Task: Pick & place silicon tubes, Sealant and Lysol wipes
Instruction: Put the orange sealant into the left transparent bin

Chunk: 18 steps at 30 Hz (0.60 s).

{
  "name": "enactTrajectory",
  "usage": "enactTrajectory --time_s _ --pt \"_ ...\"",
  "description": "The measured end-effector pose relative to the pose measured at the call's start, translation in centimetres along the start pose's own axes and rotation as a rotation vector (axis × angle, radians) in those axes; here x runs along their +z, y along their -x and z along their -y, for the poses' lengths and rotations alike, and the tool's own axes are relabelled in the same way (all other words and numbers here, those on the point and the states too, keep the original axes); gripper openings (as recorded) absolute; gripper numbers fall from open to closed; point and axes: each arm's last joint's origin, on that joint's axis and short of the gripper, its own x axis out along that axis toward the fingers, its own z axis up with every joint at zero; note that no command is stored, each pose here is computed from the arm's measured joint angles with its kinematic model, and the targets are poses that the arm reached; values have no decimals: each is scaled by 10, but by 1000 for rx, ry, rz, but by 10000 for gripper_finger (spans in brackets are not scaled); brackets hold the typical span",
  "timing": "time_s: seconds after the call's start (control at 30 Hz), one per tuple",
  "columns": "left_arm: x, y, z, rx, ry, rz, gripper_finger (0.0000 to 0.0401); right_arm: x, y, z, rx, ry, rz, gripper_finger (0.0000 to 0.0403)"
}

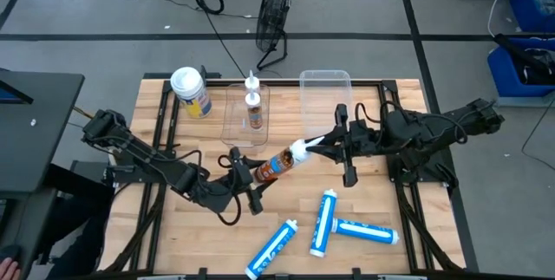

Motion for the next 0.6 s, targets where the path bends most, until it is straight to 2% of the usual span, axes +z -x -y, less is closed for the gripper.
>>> enactTrajectory --time_s 0.1,0.23,0.37,0.6 --pt "-2 -1 -1 6 -15 -11 274 4 1 3 -14 -7 23 25" --pt "12 7 -4 -13 24 20 303 6 1 5 -23 -11 41 25" --pt "14 14 -6 -1 -8 15 330 4 1 5 -29 -5 21 25" --pt "-7 25 -18 14 -28 -168 350 0 0 8 -68 13 -20 25"
